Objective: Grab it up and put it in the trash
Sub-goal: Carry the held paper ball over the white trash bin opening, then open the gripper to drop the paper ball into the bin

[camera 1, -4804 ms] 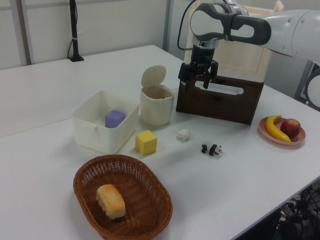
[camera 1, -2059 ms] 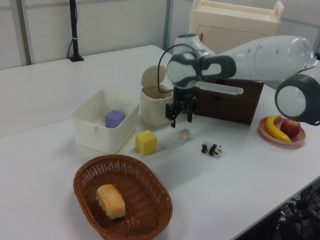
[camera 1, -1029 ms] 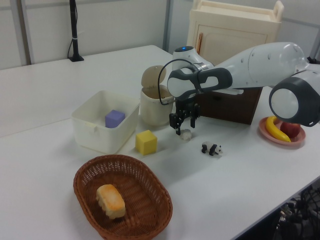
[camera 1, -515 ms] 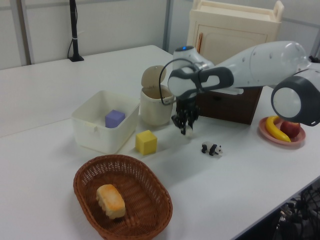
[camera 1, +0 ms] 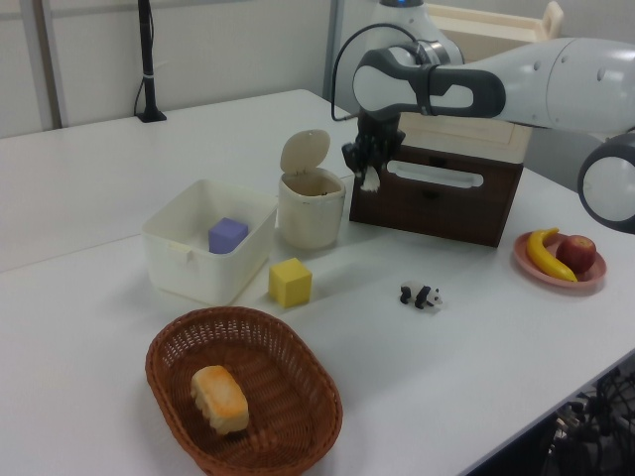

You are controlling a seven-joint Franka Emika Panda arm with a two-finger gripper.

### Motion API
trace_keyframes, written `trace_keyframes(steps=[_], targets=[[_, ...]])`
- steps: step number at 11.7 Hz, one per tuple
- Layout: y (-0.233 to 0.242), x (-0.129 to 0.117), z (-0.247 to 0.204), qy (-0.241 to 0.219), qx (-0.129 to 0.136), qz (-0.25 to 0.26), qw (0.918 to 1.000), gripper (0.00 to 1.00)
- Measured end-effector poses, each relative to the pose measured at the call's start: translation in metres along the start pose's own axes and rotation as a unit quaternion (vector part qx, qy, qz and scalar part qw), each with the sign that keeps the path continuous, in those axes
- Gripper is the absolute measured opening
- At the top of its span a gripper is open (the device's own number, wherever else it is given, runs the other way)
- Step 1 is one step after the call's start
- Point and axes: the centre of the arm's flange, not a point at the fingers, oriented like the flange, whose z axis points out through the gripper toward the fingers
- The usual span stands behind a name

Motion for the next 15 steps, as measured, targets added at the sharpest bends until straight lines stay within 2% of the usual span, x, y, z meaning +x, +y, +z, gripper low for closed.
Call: trace_keyframes(steps=[2, 4, 6, 7, 9, 10, 12, 13, 15], targets=[[-0.001, 0.012, -0.003, 0.052, 0.0, 0.016, 0.9985, 0.38], [-0.005, 0.022, 0.012, 0.084, 0.001, 0.034, 0.9959, 0.39], [-0.011, 0.031, 0.028, 0.112, 0.0, 0.065, 0.9916, 0.46], [-0.012, 0.033, 0.031, 0.119, -0.004, 0.076, 0.99, 0.56], [-0.012, 0.035, 0.027, 0.125, -0.009, 0.082, 0.9887, 0.86], [-0.01, 0.037, 0.021, 0.131, -0.008, 0.083, 0.9879, 0.99], [-0.004, 0.038, -0.002, 0.142, -0.012, 0.085, 0.9861, 1.0], [0.0, 0.032, -0.01, 0.119, -0.017, 0.088, 0.9888, 1.0], [0.006, 0.01, -0.018, 0.031, -0.027, 0.094, 0.9947, 1.0]])
